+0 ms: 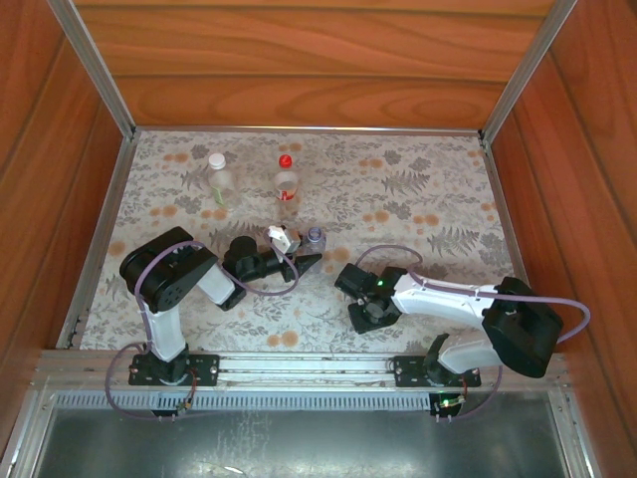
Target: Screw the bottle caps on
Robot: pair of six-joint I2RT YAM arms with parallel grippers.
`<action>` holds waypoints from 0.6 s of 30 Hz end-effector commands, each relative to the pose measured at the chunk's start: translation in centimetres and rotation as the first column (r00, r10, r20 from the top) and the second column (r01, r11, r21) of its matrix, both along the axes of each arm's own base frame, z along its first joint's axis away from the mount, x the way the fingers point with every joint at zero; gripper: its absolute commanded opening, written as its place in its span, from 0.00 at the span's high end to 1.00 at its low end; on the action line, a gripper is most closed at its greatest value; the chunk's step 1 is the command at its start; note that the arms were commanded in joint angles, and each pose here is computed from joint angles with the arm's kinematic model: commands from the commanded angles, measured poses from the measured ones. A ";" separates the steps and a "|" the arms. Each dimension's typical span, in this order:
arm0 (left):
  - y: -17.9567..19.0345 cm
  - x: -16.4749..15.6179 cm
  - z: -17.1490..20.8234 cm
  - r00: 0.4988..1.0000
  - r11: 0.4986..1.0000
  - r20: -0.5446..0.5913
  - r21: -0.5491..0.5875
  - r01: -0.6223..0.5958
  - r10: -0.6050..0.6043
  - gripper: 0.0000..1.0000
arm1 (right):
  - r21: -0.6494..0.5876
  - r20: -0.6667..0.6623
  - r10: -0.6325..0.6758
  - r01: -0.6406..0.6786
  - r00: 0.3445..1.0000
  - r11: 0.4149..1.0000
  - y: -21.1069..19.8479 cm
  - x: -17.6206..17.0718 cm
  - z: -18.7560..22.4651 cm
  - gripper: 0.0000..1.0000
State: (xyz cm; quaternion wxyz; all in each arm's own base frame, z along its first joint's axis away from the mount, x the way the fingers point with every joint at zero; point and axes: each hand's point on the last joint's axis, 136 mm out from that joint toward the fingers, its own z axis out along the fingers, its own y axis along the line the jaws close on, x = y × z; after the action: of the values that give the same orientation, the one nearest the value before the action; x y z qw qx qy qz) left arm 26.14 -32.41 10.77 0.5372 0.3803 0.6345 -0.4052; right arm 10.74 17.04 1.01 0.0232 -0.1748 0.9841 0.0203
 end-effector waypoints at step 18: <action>0.1 -0.2 -1.1 0.999 1.000 -0.025 0.018 0.020 -0.019 0.43 | 0.005 0.029 0.011 -0.011 1.000 1.000 0.7 0.7 1.8 0.63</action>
State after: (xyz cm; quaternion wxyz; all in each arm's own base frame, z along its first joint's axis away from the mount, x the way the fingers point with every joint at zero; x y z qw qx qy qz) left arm 26.14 -32.36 10.75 0.5360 0.3816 0.6337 -0.4070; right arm 11.11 17.55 1.83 0.0277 -0.1750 0.9839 0.0229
